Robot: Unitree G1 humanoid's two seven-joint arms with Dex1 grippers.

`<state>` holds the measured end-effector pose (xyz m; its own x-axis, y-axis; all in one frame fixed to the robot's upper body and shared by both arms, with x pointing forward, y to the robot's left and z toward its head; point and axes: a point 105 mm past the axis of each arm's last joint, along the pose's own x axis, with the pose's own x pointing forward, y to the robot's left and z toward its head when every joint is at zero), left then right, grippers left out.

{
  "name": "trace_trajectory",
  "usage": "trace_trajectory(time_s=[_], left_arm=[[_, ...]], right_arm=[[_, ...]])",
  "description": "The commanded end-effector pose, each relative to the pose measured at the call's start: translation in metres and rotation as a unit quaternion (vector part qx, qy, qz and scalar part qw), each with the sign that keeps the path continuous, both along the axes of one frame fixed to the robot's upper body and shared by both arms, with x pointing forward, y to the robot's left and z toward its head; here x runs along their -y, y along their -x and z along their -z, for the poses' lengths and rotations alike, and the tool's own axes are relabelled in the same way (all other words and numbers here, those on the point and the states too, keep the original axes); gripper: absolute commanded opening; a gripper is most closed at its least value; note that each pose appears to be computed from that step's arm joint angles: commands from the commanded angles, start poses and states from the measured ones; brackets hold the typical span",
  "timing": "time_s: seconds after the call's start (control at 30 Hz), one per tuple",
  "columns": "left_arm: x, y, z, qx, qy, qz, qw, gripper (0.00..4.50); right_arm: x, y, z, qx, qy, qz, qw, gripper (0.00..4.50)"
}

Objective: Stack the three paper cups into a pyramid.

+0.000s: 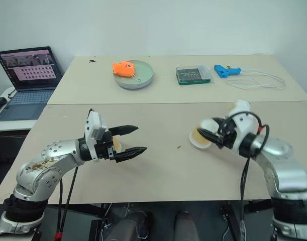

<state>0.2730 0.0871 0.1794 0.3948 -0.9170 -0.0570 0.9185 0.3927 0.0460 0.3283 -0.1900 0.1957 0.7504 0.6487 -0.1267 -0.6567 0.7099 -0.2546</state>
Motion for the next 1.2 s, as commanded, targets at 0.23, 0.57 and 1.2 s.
trace_trajectory(time_s=[0.23, 0.57, 1.2], left_arm=[[0.003, 0.007, -0.010, 0.023, -0.002, 0.008, 1.000, 4.50], [-0.001, 0.012, -0.009, 0.020, -0.007, -0.003, 1.000, 4.50], [-0.005, 0.016, -0.011, 0.018, -0.005, -0.027, 0.999, 4.50]], right_arm=[[-0.102, -0.018, -0.027, 0.012, 0.009, -0.228, 0.974, 2.73], [-0.133, -0.041, -0.001, -0.031, 0.048, -0.291, 0.955, 2.73], [-0.144, -0.055, 0.011, -0.037, 0.070, -0.298, 0.951, 4.37]])
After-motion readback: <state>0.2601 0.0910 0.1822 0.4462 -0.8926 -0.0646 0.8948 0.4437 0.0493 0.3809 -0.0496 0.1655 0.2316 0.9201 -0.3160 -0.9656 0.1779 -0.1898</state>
